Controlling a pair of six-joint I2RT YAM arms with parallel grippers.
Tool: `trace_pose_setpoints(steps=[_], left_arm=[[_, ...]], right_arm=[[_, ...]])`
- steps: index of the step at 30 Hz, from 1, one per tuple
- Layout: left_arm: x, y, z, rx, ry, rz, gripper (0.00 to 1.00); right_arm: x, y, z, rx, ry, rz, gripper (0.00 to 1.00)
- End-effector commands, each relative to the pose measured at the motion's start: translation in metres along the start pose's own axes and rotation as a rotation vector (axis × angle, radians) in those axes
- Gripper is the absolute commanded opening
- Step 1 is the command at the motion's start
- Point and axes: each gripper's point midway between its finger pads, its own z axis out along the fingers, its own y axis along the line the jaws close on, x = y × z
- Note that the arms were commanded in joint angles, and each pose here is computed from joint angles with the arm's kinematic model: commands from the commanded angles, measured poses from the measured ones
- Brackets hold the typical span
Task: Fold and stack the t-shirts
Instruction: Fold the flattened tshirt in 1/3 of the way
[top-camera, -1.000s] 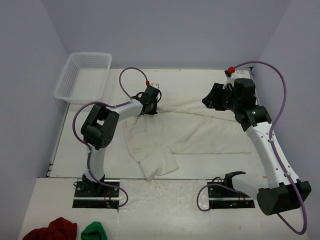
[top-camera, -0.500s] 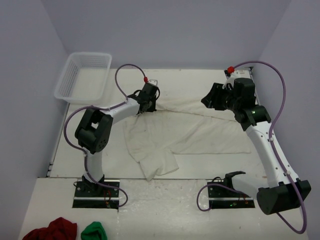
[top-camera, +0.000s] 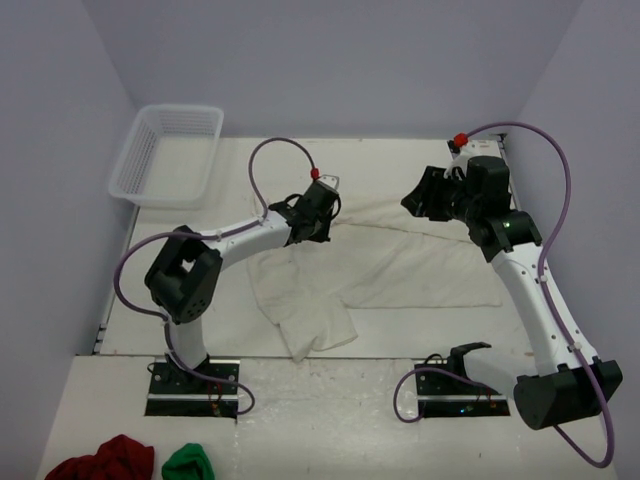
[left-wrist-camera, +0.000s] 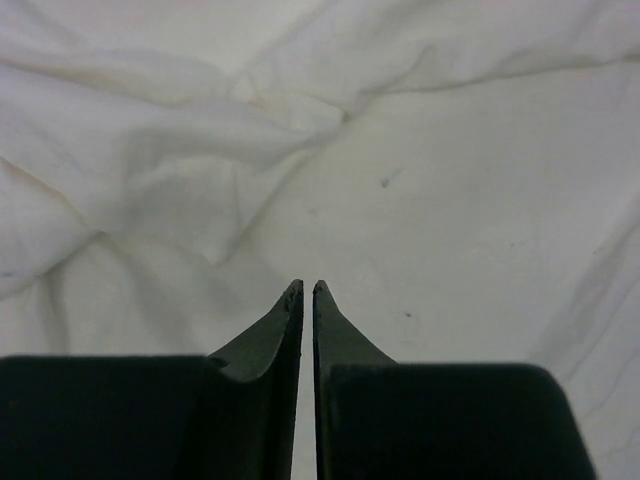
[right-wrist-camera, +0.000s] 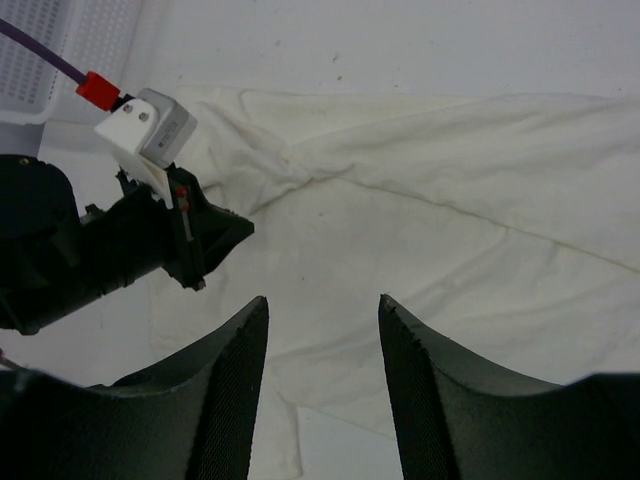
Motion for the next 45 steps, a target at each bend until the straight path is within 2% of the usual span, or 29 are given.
trace_pose_setpoints(steps=[1,7,8,9,10,15,18,22,33,45], left_arm=[[0.007,-0.014,-0.022,0.013,-0.002,-0.018,0.07],[0.031,-0.029,-0.031,-0.001,0.016,-0.013,0.04],[0.029,-0.027,-0.033,-0.017,-0.004,-0.018,0.05],[0.025,-0.019,-0.034,-0.06,-0.038,-0.023,0.14],[0.023,-0.014,-0.034,-0.086,-0.049,-0.019,0.16],[0.009,0.016,-0.016,-0.261,-0.039,0.048,0.23],[0.003,0.025,-0.002,-0.288,-0.032,0.062,0.29],[-0.002,0.038,0.015,-0.324,0.004,0.065,0.3],[0.006,0.054,0.042,-0.325,0.059,0.069,0.3],[0.002,0.043,0.026,-0.241,0.039,0.045,0.3]], right_arm=[[-0.012,0.009,-0.009,-0.023,-0.042,-0.013,0.5],[-0.011,0.011,-0.011,-0.038,-0.043,-0.016,0.5],[-0.011,0.011,-0.011,-0.038,-0.043,-0.016,0.5],[-0.01,0.011,-0.011,-0.037,-0.041,-0.017,0.5],[-0.01,0.011,-0.011,-0.039,-0.041,-0.017,0.5],[-0.011,0.015,-0.013,-0.054,-0.043,-0.018,0.5],[-0.011,0.014,-0.014,-0.048,-0.048,-0.022,0.5],[-0.011,0.011,-0.016,-0.036,-0.059,-0.026,0.5],[-0.01,0.01,-0.011,-0.038,-0.052,-0.023,0.5],[-0.008,0.009,-0.005,-0.038,-0.039,-0.013,0.5]])
